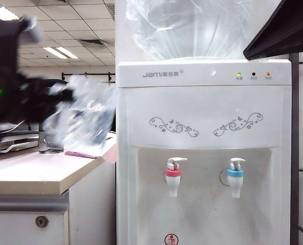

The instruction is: Pick up the plastic mug from the left desk, go to the hot water outlet of the water dispenser, press the vertical switch to get some water, then put the mug back on the desk.

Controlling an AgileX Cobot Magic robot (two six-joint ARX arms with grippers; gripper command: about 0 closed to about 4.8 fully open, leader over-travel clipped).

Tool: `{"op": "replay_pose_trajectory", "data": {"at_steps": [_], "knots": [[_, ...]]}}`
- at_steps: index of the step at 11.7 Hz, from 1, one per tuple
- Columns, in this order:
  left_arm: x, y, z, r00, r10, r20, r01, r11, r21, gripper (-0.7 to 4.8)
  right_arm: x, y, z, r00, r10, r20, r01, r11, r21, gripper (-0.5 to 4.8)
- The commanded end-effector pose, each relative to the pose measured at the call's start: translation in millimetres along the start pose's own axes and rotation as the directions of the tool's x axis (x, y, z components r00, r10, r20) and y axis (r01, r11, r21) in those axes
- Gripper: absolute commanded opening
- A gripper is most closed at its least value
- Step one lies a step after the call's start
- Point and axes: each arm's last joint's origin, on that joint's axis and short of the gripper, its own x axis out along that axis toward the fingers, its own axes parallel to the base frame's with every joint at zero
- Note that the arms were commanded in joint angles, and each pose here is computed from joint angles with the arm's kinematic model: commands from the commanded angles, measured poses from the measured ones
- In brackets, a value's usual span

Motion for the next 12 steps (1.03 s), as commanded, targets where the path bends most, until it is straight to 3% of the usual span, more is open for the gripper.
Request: {"op": "replay_pose_trajectory", "data": {"at_steps": [1,4,7,11,12], "knots": [[-8,14.7,1,0.997,0.067,0.032,-0.065,0.996,-0.061,-0.05,-1,1,2,1.0,0.005,0.018,-0.005,1.0,-0.002,-0.06],[-10,34.0,-2,0.988,0.153,0.018,-0.151,0.987,-0.062,-0.05,-1,1,2,1.0,0.005,0.017,-0.005,1.0,-0.002,-0.06],[-6,64.0,-4,0.959,0.283,0.011,-0.283,0.958,-0.042,-0.05,-1,1,2,1.0,0.005,0.018,-0.005,1.0,-0.002,-0.06],[-4,82.6,-12,0.927,0.375,-0.028,-0.375,0.927,-0.015,-0.05,-1,1,2,1.0,0.005,0.017,-0.005,1.0,-0.002,-0.06],[3,83.8,-12,0.921,0.389,-0.028,-0.388,0.921,0.038,-0.05,-1,1,2,1.0,0.005,0.017,-0.004,1.0,-0.002,-0.06]]}}
